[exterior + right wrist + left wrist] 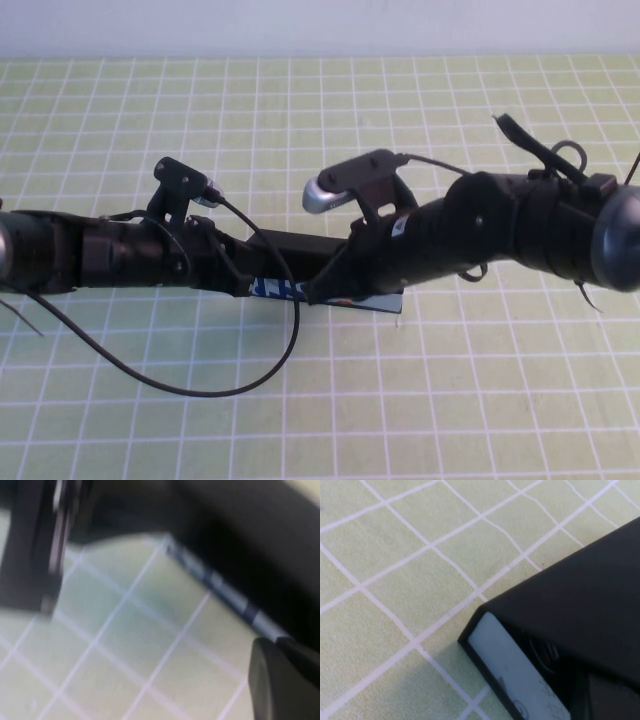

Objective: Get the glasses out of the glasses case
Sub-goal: Pick up the glasses from the glasses case

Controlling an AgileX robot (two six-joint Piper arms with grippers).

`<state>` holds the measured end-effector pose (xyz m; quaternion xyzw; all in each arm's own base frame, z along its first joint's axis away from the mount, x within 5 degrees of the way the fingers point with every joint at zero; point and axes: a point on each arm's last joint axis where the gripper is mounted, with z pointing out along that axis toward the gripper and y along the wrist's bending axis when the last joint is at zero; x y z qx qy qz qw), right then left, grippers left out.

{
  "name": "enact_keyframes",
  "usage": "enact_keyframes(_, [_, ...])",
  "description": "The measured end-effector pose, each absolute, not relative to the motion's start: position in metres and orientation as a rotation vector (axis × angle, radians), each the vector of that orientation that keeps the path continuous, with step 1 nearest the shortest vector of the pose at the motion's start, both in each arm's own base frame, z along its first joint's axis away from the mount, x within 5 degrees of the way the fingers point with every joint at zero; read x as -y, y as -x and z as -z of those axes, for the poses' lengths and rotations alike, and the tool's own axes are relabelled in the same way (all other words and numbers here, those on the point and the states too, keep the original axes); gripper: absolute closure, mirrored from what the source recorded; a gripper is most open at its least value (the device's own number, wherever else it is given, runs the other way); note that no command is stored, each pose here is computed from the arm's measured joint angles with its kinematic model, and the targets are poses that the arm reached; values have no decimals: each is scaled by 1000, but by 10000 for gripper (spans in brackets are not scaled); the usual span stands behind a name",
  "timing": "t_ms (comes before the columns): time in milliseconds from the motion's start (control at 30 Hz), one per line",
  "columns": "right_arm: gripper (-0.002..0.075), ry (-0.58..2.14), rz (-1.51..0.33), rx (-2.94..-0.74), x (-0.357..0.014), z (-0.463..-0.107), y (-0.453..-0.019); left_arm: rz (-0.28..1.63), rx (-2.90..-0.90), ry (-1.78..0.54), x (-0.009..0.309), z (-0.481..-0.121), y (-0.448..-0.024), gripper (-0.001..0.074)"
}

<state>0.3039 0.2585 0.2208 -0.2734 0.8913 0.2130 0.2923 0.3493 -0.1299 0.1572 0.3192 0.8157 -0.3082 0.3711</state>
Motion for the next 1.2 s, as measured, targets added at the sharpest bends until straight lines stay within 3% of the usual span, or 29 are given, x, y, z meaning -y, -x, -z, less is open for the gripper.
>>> enact_keyframes(400, [742,627,-588,-2366,-258,-237,-359,798,-2095,-831,130,-157,-348,739])
enact_keyframes(767, [742,855,-690,-2637,-265,-238,-329,802,-2096,-831,130,-157,-348,739])
enact_keyframes(1200, [742,681,-523,-2548,-263,-226,-351,804,-2099,-827,130,-157,-348,739])
